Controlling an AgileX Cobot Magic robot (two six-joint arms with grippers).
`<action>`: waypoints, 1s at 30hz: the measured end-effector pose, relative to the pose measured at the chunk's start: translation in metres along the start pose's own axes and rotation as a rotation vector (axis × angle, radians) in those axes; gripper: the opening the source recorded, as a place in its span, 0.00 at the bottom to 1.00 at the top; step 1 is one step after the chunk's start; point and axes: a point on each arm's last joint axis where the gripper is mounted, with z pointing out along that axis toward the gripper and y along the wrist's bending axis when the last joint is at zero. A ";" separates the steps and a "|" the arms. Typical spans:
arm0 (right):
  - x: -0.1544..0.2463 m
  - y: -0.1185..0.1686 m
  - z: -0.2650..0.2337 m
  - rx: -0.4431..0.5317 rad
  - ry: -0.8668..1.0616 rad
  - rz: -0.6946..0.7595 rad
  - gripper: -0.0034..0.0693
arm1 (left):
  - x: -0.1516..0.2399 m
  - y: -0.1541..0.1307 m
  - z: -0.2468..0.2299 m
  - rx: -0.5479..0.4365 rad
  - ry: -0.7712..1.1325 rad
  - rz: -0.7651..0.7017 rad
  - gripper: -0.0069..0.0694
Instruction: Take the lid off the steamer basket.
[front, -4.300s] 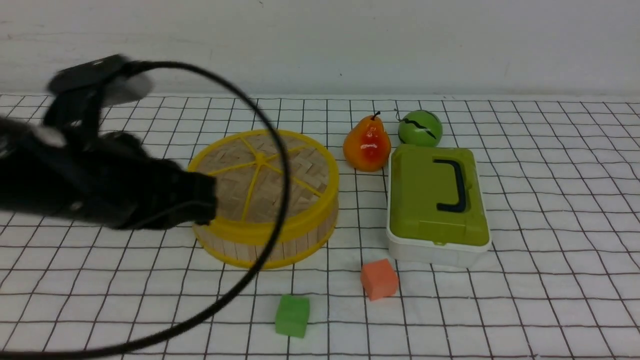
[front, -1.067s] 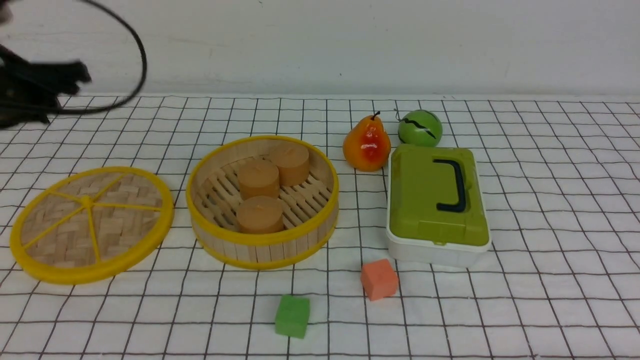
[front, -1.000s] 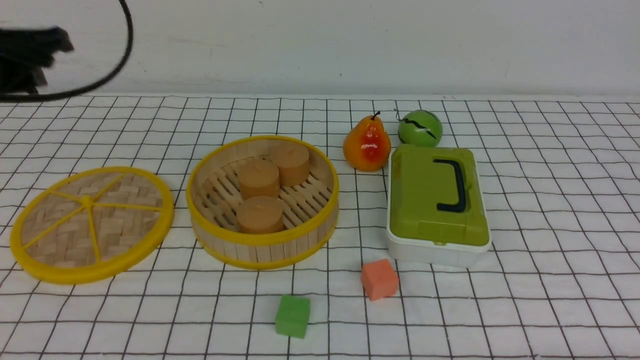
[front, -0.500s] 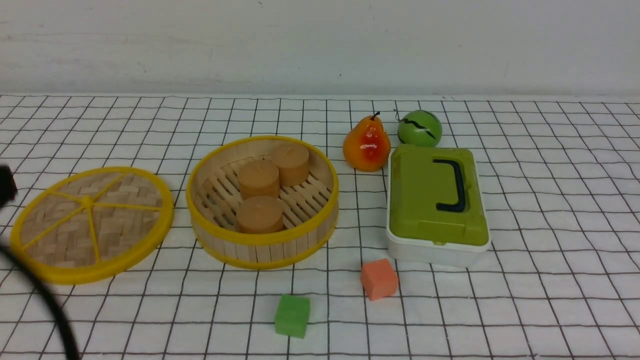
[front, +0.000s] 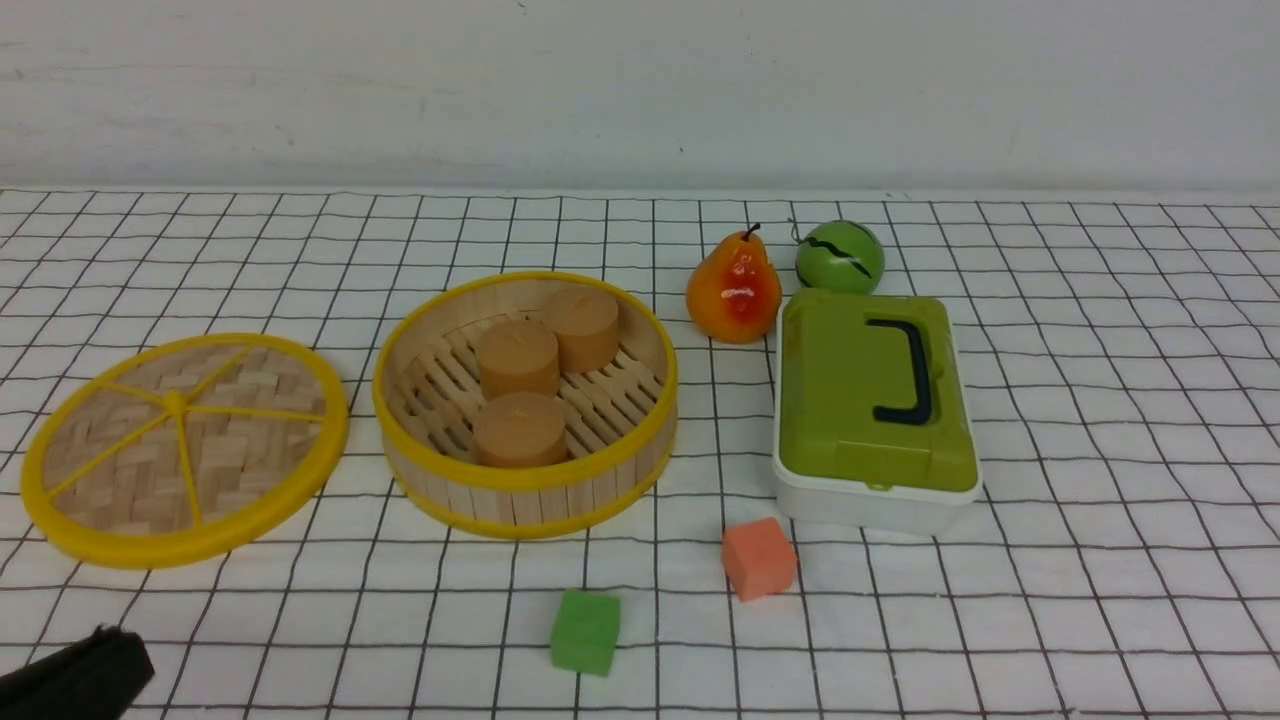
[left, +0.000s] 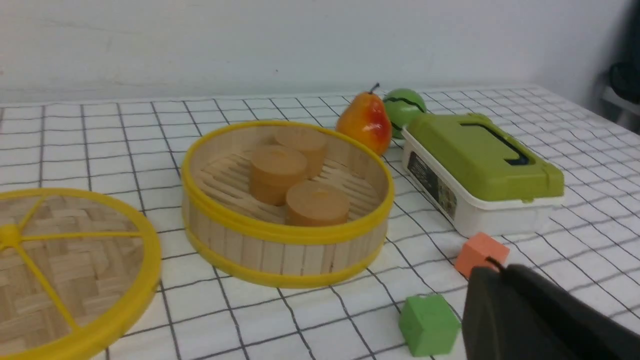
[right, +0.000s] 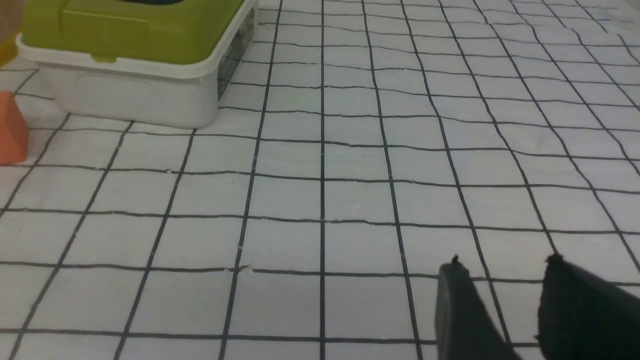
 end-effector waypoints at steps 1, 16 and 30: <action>0.000 0.000 0.000 0.000 0.000 0.000 0.38 | 0.001 0.003 0.001 -0.023 -0.019 -0.009 0.07; 0.000 0.000 0.000 0.000 0.000 0.000 0.38 | 0.054 0.026 -0.004 -0.194 -0.113 -0.058 0.07; 0.000 0.000 0.000 0.000 0.000 0.000 0.38 | 0.080 0.032 -0.006 -0.279 0.160 -0.098 0.07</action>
